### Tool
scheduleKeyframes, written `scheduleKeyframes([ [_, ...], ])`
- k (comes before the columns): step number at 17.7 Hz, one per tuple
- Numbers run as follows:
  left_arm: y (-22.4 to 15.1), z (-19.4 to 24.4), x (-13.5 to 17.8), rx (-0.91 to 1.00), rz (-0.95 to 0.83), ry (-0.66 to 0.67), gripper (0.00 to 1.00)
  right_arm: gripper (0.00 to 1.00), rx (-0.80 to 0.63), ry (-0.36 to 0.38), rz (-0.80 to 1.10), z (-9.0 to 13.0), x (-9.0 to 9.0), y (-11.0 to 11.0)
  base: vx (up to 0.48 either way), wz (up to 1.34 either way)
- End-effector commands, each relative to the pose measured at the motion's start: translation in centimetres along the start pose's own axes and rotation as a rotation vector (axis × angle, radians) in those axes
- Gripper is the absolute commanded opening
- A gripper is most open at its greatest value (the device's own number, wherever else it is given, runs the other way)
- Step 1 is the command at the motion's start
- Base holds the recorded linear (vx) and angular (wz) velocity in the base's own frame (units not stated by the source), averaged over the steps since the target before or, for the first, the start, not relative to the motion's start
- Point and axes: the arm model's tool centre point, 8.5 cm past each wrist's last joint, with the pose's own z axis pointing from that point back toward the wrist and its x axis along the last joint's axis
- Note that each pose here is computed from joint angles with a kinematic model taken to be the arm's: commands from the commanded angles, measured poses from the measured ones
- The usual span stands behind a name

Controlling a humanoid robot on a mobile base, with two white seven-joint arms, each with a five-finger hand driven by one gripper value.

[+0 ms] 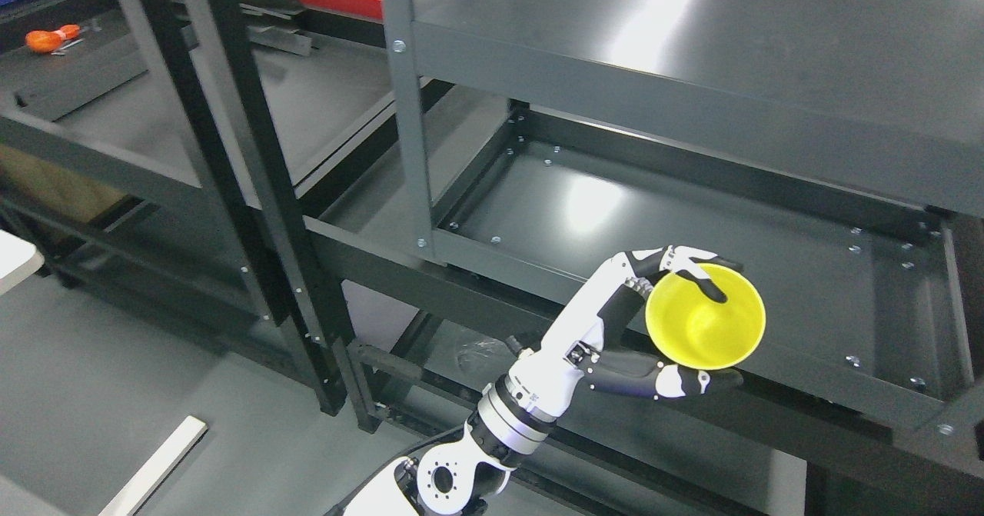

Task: Place yellow IKEA cup on middle right shelf
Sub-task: 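Extend the left arm to bring the cup over the upper shelf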

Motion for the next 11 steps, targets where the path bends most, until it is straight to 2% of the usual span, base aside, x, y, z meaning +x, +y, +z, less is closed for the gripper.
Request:
scheduleKeyframes([
  [1,-2.2,-2.5,3.1,-0.124,-0.014,-0.102,0.01,0.99,-0.016,0.01,0.001,0.1,-0.6,-1.0,0.065,-0.56],
  [5,-2.2,-3.7,4.8,-0.153,-0.03,-0.171,0.01,0.99,-0.016,0.01,0.001,0.1,-0.6,-1.0,0.08,-0.53],
  [11,-1.8,-4.3,5.4,-0.153,-0.044,-0.191,0.01,0.99,-0.016,0.01,0.001,0.1,-0.6,-1.0,0.077,-0.37],
])
